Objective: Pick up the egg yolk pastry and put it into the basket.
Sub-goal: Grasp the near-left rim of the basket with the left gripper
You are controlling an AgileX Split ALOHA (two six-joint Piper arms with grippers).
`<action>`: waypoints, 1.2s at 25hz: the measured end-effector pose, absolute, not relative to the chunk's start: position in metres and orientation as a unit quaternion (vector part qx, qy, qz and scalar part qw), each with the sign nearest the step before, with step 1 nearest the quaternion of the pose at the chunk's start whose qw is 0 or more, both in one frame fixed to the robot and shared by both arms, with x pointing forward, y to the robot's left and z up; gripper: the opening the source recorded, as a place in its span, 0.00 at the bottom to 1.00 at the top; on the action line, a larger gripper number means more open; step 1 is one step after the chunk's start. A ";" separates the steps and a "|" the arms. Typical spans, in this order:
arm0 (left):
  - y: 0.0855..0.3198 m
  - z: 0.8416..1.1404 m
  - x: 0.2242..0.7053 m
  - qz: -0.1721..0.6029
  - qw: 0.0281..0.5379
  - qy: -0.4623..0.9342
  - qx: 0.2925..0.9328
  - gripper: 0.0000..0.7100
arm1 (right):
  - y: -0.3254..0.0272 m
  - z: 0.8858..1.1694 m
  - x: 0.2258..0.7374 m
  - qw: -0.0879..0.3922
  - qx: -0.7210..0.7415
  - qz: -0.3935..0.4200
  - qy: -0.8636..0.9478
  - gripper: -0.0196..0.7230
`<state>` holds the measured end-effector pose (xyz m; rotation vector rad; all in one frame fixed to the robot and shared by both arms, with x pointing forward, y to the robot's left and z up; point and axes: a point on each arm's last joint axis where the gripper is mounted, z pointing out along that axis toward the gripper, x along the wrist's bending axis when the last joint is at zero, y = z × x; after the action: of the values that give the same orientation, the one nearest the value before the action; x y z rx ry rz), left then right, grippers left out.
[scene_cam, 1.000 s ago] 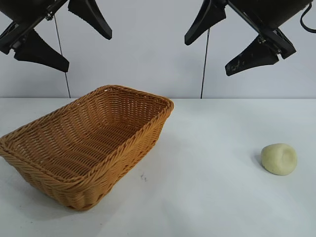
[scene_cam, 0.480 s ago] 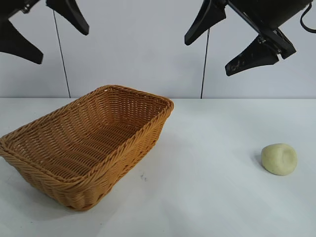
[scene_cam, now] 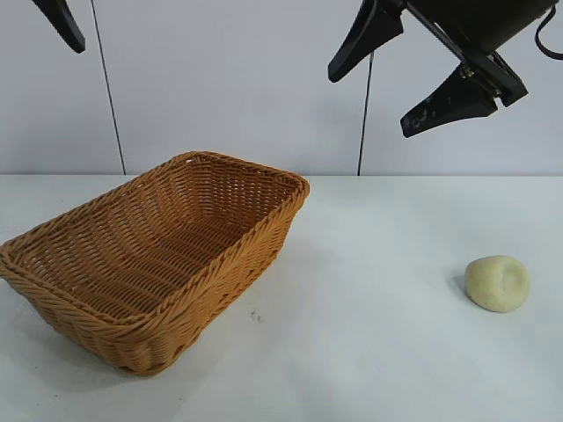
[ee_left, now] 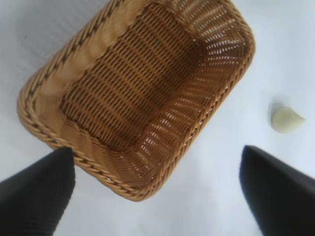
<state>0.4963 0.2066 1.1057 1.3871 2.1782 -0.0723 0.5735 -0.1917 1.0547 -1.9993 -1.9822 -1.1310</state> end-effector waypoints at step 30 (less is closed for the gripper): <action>0.207 0.944 0.528 -0.020 0.140 0.932 0.333 0.98 | -0.191 1.055 0.573 0.056 -0.658 -0.371 -0.653 0.87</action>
<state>0.5282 0.2073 0.9442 0.9613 2.6933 -0.0589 0.5731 -0.1915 1.0547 -1.9959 -1.9802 -1.1270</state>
